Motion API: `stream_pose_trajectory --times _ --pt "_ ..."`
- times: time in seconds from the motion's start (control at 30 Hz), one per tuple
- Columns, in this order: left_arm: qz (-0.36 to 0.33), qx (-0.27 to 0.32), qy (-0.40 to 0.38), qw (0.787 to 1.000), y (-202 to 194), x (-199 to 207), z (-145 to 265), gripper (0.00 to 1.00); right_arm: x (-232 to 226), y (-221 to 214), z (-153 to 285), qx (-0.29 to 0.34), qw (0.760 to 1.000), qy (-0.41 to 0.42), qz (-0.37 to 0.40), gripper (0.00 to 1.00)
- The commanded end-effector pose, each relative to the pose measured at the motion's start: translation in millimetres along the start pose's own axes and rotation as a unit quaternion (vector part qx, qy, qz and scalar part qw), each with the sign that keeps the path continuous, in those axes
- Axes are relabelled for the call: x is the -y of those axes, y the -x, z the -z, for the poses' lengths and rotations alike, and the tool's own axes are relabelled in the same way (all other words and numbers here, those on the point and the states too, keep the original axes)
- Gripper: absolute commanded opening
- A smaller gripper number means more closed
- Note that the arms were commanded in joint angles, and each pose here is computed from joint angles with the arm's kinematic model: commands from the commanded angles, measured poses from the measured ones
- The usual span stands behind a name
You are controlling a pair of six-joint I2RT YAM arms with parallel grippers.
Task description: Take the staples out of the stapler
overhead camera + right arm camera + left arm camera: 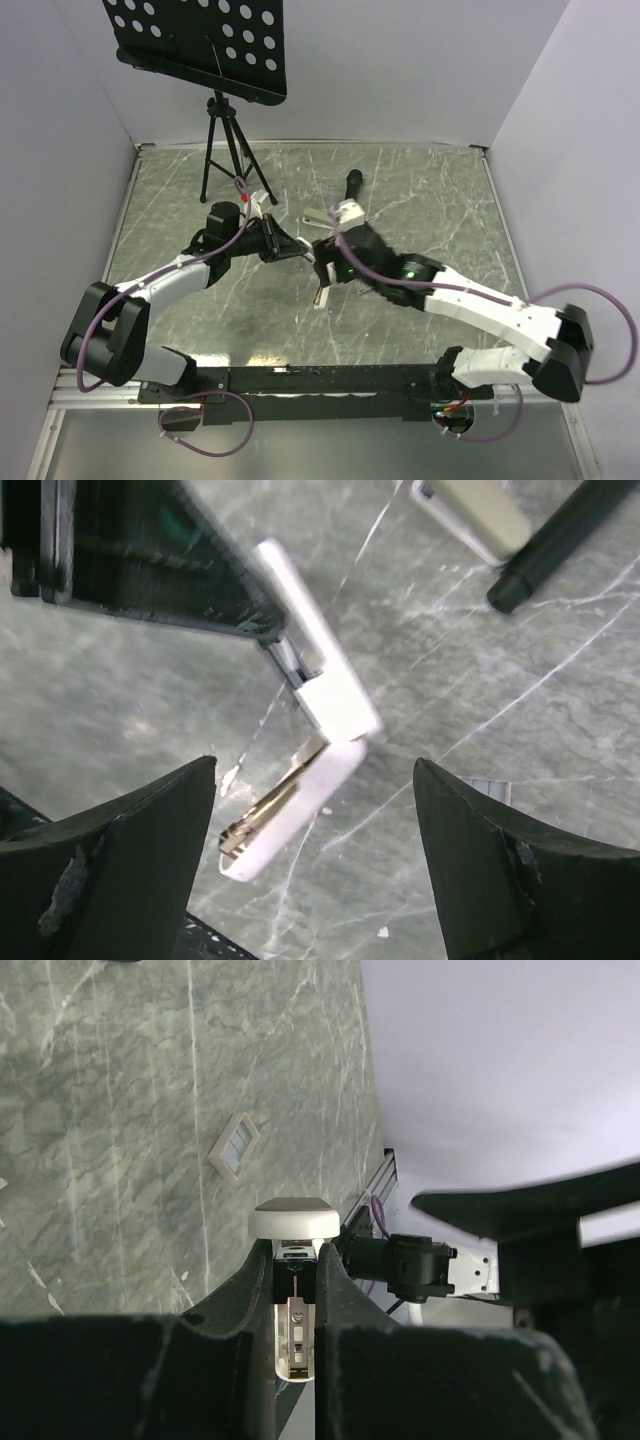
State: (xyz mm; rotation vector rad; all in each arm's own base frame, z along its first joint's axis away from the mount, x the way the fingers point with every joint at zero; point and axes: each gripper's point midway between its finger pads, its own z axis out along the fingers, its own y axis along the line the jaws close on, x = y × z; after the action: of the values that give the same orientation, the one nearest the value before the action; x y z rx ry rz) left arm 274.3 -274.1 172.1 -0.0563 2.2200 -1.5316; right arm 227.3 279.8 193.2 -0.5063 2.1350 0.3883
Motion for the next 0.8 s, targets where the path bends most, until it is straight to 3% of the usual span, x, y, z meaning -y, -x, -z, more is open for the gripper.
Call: stream_pose_trajectory --times 0.0,0.07,0.1,0.17,0.4,0.53,0.77 --pt "-0.066 0.009 -0.067 0.995 2.9 36.2 8.4 0.01 -7.8 12.0 15.0 0.022 0.993 0.106 -0.053 0.87" --pt "-0.074 0.005 -0.075 0.994 1.1 40.3 10.1 0.01 14.1 9.4 9.4 0.022 0.992 0.104 -0.064 0.87" --pt "-0.079 0.003 -0.080 0.994 -0.8 43.6 11.0 0.01 6.7 9.0 14.9 0.018 0.986 0.150 -0.066 0.87" --pt "-0.086 0.001 -0.084 0.993 -2.5 46.5 12.2 0.01 18.6 10.0 12.1 0.021 0.983 0.166 -0.071 0.87" --pt "-0.110 -0.004 -0.121 0.987 -9.8 64.0 19.2 0.01 2.5 6.7 12.8 0.009 0.956 0.286 -0.062 0.89" --pt "-0.120 -0.017 -0.142 0.982 -15.4 73.5 21.1 0.01 -12.8 5.5 13.2 -0.012 0.938 0.342 -0.049 0.95" --pt "-0.131 -0.025 -0.154 0.979 -18.1 80.8 22.0 0.01 -22.6 16.9 11.1 -0.010 0.927 0.373 -0.045 0.92"
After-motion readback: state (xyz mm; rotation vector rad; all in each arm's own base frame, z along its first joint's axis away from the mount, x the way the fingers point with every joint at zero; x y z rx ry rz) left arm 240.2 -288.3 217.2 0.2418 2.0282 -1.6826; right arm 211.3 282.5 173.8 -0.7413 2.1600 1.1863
